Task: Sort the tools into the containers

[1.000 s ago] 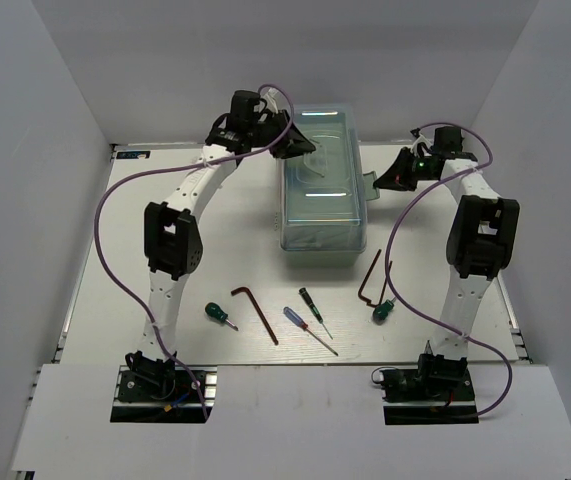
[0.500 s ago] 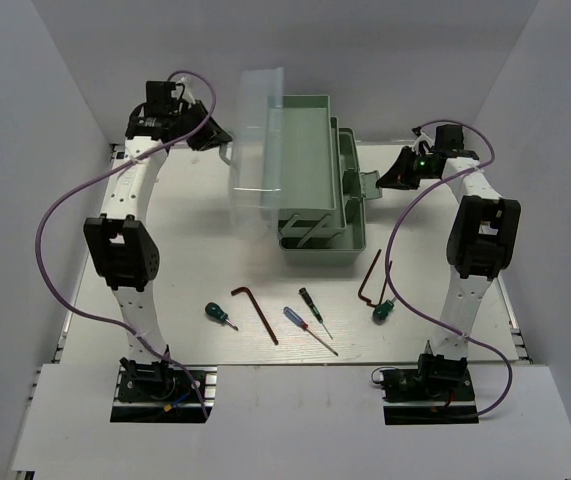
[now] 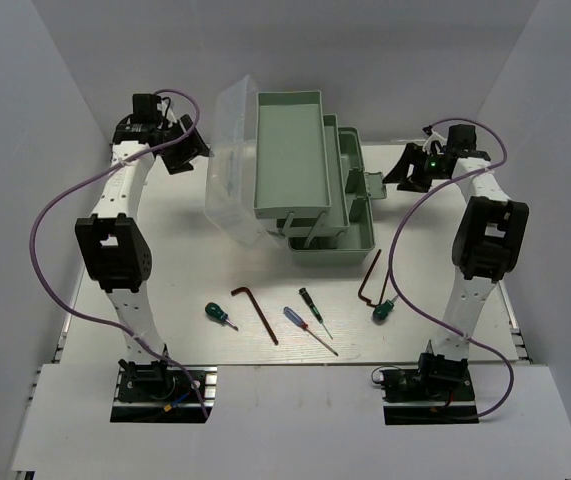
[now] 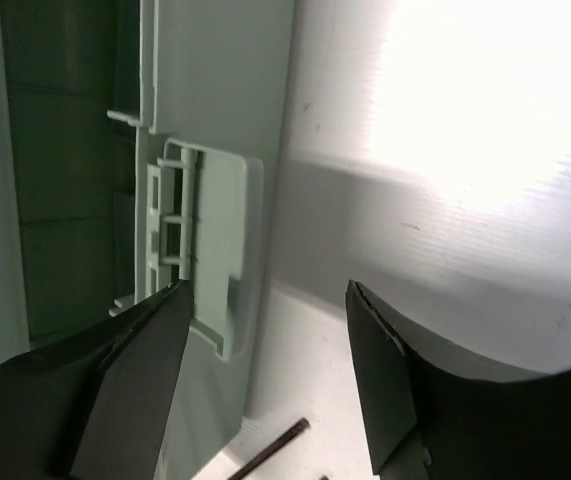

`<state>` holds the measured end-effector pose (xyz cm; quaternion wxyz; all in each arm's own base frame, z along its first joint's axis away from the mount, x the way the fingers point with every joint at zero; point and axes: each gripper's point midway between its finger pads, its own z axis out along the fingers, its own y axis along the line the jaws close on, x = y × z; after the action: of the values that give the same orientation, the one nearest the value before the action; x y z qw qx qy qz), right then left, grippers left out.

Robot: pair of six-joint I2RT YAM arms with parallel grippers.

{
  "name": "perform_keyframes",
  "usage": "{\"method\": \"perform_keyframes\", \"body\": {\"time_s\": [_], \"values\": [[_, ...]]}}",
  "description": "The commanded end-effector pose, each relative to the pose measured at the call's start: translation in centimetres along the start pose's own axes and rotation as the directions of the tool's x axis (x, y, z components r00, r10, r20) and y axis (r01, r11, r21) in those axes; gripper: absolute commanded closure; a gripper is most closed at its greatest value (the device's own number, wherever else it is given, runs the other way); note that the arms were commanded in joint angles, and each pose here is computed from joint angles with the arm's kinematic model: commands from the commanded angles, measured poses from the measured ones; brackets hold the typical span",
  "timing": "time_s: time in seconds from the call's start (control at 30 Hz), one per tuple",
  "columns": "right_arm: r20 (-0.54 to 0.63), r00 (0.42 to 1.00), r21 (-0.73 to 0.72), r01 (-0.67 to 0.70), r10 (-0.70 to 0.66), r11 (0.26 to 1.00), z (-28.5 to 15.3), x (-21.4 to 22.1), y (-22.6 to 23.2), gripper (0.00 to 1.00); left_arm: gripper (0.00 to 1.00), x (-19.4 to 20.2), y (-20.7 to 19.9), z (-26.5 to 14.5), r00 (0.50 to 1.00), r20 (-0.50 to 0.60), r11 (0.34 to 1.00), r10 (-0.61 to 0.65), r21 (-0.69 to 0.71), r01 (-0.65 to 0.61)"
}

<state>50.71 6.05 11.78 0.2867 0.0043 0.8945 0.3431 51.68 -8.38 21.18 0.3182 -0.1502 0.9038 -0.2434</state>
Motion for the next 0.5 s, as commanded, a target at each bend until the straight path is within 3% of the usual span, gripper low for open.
{"method": "perform_keyframes", "body": {"time_s": [0.0,0.17,0.2,0.27,0.37,0.4,0.47], "values": [[0.054,0.992,-0.012,0.115,-0.114,0.993,-3.4,-1.8,2.3,0.31,0.23,-3.0,-0.7,-6.1,0.991,0.135,0.999,0.025,-0.052,-0.018],[-0.009,0.974,0.077,0.226,-0.226,0.971,-5.9,0.4,1.1,0.34,0.23,-3.2,0.8,-9.6,0.979,0.204,0.991,0.012,-0.134,0.016],[-0.069,0.978,0.082,0.202,-0.196,0.976,-5.8,2.7,0.4,0.36,0.23,-3.2,0.9,-10.1,0.976,0.216,0.989,0.015,-0.148,0.018],[-0.098,0.949,0.095,0.307,-0.299,0.947,-7.1,3.6,0.6,0.47,0.29,-3.3,1.5,-11.1,0.969,0.248,0.985,0.017,-0.168,0.026],[-0.23,0.92,0.051,0.338,-0.318,0.94,-8.6,8.6,1.3,0.63,0.63,-3.5,0.9,-13.6,0.954,0.298,0.984,0.04,-0.176,0.014],[-0.286,0.914,0.03,0.308,-0.287,0.951,-8.9,10.9,1.4,0.66,0.79,-3.8,0.5,-14.2,0.947,0.317,0.986,0.045,-0.167,0.009],[-0.34,0.886,0.005,0.337,-0.315,0.942,-9.9,13.3,2.0,0.71,0.86,-2.9,-0.8,-15.1,0.945,0.313,0.989,0.095,-0.14,-0.053]]}}
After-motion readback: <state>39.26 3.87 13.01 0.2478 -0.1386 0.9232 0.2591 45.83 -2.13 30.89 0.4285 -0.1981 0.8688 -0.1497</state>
